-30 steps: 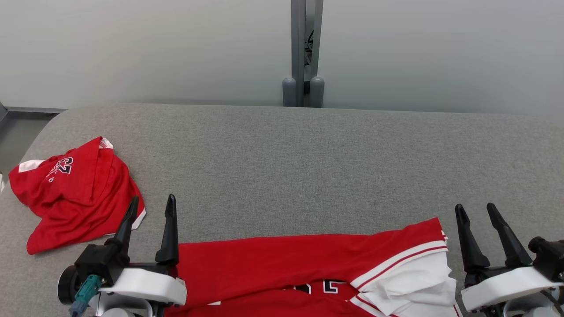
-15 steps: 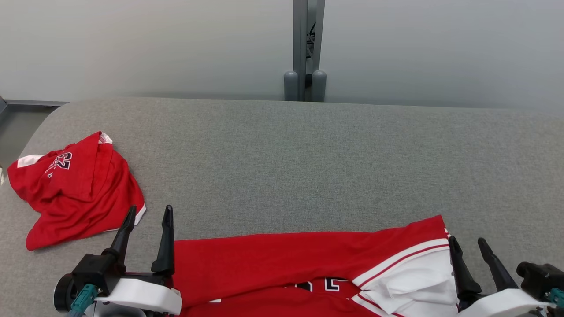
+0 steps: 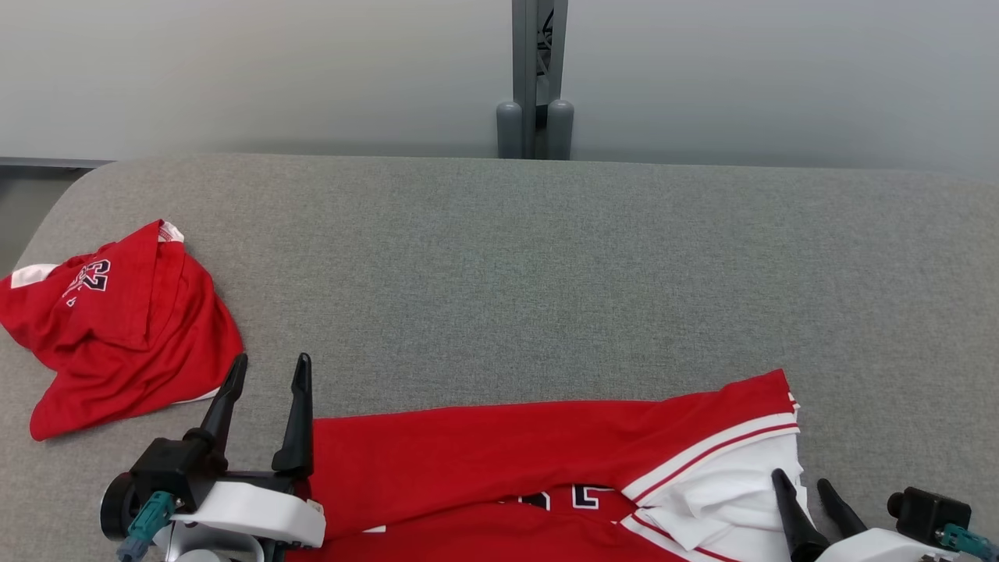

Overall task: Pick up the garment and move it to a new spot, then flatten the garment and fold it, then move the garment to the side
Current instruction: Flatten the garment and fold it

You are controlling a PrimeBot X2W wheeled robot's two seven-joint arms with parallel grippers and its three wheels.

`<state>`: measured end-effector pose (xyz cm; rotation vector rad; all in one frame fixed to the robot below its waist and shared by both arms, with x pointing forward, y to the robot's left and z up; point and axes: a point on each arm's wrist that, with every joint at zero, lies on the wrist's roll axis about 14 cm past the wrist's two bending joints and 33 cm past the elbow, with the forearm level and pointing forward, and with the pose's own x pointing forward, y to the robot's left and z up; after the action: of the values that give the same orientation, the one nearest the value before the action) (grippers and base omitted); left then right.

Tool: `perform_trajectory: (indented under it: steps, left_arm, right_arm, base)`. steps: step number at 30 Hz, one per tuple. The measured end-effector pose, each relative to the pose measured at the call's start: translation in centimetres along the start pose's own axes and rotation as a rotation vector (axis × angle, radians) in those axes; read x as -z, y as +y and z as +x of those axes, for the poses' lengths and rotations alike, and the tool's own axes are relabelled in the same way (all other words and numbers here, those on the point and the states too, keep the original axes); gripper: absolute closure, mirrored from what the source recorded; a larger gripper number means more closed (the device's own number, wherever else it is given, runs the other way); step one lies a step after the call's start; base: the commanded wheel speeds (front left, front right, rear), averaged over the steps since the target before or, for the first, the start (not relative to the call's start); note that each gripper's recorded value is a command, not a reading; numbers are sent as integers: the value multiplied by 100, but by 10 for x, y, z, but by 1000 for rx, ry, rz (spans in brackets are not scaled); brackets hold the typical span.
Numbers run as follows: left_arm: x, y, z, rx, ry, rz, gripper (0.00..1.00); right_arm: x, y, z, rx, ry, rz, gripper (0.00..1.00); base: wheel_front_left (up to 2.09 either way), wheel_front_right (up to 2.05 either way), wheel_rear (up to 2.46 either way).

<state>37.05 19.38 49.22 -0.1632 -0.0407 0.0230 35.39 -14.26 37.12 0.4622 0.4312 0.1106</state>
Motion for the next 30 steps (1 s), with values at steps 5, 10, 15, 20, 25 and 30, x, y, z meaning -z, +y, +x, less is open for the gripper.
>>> perform_trajectory:
  steps: [5, 10, 15, 20, 25, 30]
  left_arm:
    - [0, 1, 1, -1, 0, 7, 0]
    - [0, 4, 0, -9, 2, 10, 0]
    - [0, 7, -1, -17, 2, 11, 0]
    - [0, 9, -2, -22, 1, 11, 0]
    - [0, 8, -2, -20, 1, 11, 0]
    - [0, 6, -2, -15, 0, 10, 0]
  right_arm:
    - [7, 9, 5, -22, 31, 32, 0]
    - [13, 17, 9, -48, 58, 47, 0]
    - [16, 20, 11, -57, 77, 56, 100]
    - [18, 21, 11, -65, 86, 59, 100]
    - [15, 18, 12, -62, 79, 57, 100]
    - [1, 9, 15, -46, 47, 56, 100]
  base:
    - [0, 0, 0]
    - [0, 0, 0]
    - [0, 0, 0]
    - [0, 0, 0]
    - [0, 0, 0]
    - [0, 0, 0]
